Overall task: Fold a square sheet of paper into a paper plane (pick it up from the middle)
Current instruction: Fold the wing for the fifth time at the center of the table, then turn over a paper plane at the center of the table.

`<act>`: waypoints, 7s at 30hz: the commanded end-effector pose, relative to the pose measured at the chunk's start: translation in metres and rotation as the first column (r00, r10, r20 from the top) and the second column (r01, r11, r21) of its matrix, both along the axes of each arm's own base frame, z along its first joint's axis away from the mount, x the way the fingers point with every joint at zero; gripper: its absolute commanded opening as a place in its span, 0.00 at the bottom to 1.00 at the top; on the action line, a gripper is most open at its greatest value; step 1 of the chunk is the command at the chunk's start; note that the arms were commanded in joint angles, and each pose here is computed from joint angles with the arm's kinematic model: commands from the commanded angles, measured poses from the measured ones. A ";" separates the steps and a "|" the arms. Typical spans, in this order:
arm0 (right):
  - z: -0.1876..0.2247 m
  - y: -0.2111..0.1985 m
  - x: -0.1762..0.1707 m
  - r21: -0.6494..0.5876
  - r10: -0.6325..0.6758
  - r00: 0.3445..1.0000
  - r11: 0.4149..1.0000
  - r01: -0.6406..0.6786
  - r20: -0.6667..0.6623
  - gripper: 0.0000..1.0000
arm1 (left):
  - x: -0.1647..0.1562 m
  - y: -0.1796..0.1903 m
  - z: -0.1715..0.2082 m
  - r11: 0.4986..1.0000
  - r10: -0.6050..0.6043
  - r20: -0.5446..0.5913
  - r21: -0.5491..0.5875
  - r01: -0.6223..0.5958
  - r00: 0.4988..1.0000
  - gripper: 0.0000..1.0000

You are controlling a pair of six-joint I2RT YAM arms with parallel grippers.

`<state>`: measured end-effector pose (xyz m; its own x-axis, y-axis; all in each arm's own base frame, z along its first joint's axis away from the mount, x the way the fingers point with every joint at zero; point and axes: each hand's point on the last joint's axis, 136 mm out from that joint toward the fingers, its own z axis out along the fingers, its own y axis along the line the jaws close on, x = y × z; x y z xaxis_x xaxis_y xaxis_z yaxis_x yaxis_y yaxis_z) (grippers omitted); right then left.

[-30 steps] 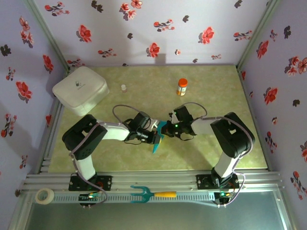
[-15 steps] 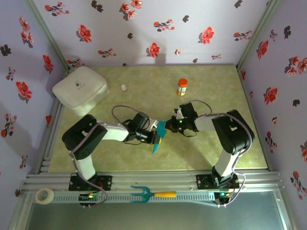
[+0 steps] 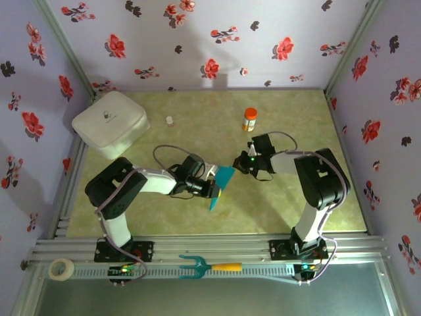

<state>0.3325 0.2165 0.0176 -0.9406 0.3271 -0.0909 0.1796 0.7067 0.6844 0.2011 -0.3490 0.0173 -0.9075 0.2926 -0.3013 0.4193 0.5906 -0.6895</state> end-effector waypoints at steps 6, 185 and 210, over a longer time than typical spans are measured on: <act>0.020 -0.025 0.025 -0.014 -0.095 0.994 0.995 0.096 0.052 0.04 | -0.032 0.047 -0.059 0.973 0.048 -0.153 0.231 -0.012 0.987 0.00; 0.006 0.047 -0.108 0.122 0.193 0.976 0.976 -0.180 -0.099 0.13 | 0.008 0.027 0.002 0.985 0.155 -0.168 0.096 -0.140 0.974 0.27; 0.006 0.055 -0.106 0.147 0.204 0.975 0.971 -0.189 -0.093 0.12 | 0.004 0.003 0.013 0.996 0.079 -0.210 -0.031 -0.087 0.974 0.14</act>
<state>0.2244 0.2637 0.0190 -0.9876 0.1505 0.0453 0.1339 0.6550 0.7437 0.2084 -0.3378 0.0266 -0.9761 0.1863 -0.1121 0.2054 0.6216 -0.7559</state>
